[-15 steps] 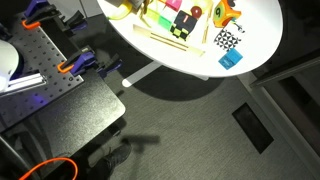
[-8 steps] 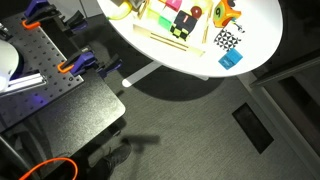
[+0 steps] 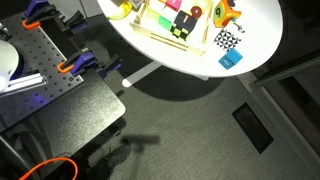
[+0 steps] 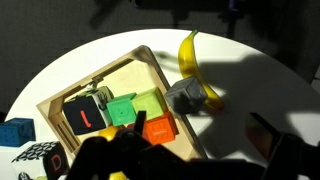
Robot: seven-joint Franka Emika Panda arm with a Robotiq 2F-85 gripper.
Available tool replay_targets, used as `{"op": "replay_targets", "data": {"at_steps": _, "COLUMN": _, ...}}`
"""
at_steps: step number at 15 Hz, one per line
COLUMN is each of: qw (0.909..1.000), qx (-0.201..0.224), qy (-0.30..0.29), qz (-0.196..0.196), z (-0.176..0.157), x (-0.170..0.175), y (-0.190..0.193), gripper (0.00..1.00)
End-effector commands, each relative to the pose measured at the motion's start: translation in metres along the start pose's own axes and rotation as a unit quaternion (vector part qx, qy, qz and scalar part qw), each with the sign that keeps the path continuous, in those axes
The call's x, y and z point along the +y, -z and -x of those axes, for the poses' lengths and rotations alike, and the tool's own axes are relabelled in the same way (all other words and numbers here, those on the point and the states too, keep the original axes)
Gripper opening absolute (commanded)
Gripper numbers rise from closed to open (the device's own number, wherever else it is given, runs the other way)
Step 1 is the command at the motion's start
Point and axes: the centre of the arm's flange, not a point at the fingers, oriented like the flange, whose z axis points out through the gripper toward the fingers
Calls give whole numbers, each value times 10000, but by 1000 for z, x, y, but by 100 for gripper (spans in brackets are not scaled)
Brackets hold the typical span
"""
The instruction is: Put the grey block on the table
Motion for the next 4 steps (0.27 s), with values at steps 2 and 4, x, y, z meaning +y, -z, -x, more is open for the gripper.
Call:
{"op": "replay_targets", "data": {"at_steps": 2, "qw": 10000, "qx": 28, "qy": -9, "qz": -2, "z": 0, "x": 1, "y": 3, "gripper": 100}}
{"op": "replay_targets", "data": {"at_steps": 4, "qw": 10000, "qx": 28, "qy": -13, "qz": -3, "z": 0, "x": 1, "y": 3, "gripper": 100}}
